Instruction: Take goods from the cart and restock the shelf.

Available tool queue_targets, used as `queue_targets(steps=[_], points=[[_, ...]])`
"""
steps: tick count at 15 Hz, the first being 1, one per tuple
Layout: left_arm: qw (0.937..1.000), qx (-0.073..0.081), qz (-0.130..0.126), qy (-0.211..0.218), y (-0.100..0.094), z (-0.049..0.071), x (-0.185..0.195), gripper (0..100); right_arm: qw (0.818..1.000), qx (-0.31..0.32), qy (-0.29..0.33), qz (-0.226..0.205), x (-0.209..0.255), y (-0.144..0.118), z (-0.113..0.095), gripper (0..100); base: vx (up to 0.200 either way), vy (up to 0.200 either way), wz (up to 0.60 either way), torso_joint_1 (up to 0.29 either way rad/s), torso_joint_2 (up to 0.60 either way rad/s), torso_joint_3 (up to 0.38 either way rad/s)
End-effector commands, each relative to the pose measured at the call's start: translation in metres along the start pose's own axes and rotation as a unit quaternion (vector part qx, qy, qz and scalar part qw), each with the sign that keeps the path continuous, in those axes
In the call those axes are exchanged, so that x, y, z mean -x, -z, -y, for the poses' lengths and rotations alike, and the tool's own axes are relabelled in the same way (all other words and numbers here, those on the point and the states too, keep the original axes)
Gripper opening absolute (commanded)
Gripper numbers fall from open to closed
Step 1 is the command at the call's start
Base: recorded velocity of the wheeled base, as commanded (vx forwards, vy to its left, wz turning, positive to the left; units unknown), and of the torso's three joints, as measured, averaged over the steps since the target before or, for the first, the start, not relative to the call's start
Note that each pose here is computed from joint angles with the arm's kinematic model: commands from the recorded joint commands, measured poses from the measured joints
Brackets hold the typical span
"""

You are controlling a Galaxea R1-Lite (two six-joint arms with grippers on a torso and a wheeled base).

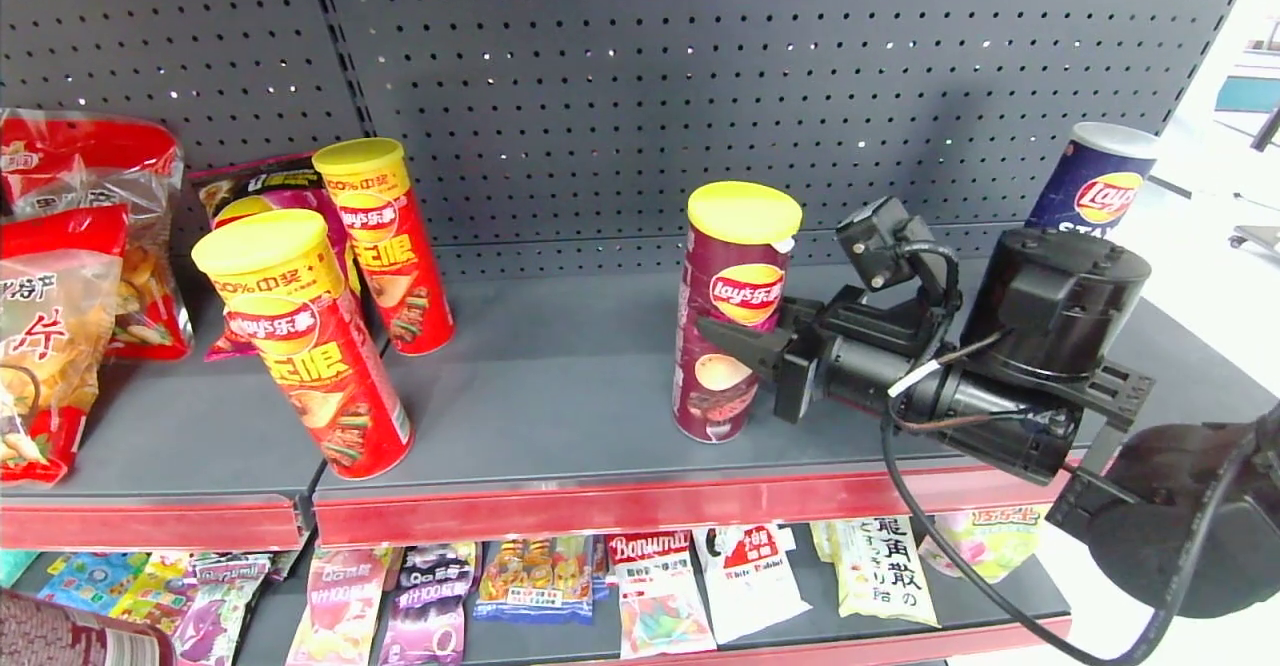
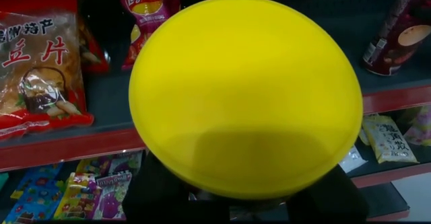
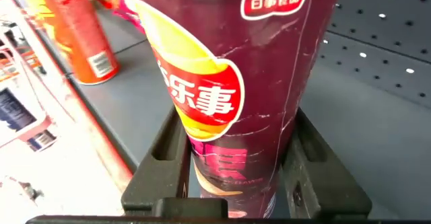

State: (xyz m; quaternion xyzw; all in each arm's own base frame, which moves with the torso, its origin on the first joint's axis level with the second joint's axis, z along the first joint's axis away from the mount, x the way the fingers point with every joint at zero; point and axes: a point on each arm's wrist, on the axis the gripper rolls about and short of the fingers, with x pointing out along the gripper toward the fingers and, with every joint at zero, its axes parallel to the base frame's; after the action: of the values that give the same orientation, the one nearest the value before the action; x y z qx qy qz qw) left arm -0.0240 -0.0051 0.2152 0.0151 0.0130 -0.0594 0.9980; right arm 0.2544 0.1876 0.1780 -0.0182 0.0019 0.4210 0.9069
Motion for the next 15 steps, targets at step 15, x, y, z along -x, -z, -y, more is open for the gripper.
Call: queue_targets(steps=[15], points=[[1.0000,-0.002,0.009,-0.001,0.000,0.001,0.004,0,1.000,0.000,-0.021,-0.015,0.006,0.006,-0.018,0,0.000,0.000,0.00,0.000,0.00,0.000]])
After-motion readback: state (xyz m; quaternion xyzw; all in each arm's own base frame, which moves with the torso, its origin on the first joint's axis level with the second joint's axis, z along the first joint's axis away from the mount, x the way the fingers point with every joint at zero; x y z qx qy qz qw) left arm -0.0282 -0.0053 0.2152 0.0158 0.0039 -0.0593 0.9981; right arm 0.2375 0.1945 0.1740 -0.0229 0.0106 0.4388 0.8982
